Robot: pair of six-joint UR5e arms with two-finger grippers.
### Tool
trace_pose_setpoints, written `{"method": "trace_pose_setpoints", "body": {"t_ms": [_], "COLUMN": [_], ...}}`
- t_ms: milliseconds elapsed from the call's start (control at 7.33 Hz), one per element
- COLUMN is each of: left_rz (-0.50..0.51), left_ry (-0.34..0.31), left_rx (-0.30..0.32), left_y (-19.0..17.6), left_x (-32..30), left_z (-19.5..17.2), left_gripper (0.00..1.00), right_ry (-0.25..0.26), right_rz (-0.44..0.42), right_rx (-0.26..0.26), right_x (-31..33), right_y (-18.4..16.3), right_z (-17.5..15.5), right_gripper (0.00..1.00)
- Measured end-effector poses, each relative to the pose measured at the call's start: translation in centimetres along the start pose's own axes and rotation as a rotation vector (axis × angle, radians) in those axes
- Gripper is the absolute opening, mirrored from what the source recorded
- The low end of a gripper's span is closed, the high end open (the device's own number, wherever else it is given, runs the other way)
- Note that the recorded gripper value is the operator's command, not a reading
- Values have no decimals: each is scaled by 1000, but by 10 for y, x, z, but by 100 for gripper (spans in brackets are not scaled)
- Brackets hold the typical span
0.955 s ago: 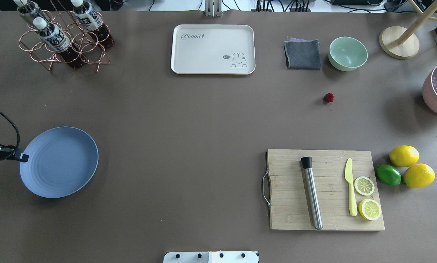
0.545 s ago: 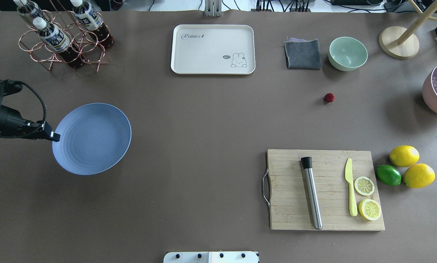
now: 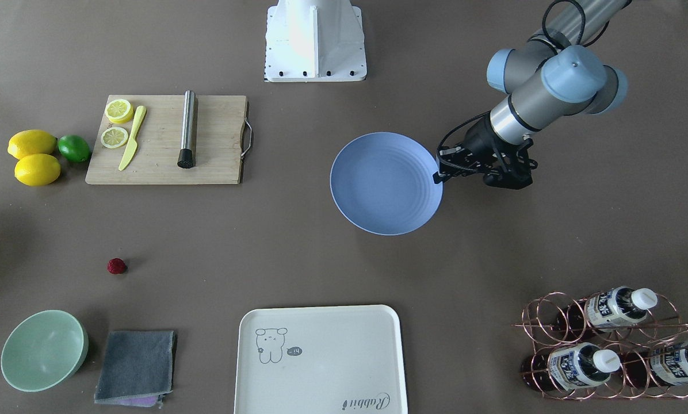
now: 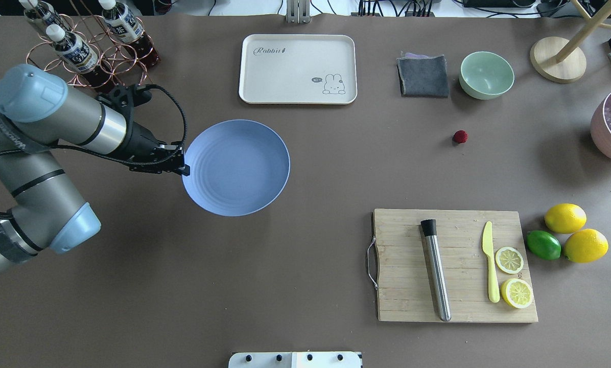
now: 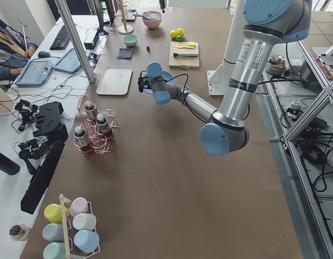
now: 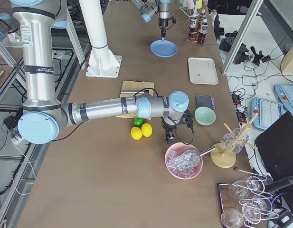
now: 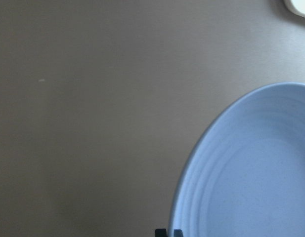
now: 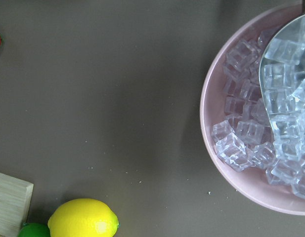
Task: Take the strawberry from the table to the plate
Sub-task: 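Slide the blue plate with the left gripper toward the table center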
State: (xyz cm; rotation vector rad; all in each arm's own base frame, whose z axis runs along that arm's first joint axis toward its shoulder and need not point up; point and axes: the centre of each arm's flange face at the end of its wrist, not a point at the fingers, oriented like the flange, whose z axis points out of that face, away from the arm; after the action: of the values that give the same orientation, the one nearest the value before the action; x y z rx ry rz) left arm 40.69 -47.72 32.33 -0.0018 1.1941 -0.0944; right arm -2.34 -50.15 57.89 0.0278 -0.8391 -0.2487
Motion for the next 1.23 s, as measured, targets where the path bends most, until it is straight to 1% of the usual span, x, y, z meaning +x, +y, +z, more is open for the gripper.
{"method": "trace_pose_setpoints", "body": {"t_ms": [273,409,682,818,955,1091,1227], "left_rz": [-9,-17,-27,-34,-43,-50,-56], "left_ry": [-17,-29,-52,-57,-52,-48,-46], "left_rx": [13,22,33,39,43,43,42], "left_y": [10,11,9,6,7,8,10], "left_x": [47,61,68,68,68,68,66], "left_z": [40,60,87,93,96,98,99], "left_gripper": [0,0,0,3,59,61,70], "right_ry": [0,0,0,0,0,0,-1], "right_rz": [3,4,3,2,2,1,7], "right_rx": [-3,-4,-4,-4,-4,-3,0], "right_x": [1,1,0,0,-1,-2,-7], "right_y": [0,0,-1,-1,-2,-3,-7], "right_z": [1,2,2,2,2,2,0], "right_gripper": [100,100,100,100,100,100,100]}}
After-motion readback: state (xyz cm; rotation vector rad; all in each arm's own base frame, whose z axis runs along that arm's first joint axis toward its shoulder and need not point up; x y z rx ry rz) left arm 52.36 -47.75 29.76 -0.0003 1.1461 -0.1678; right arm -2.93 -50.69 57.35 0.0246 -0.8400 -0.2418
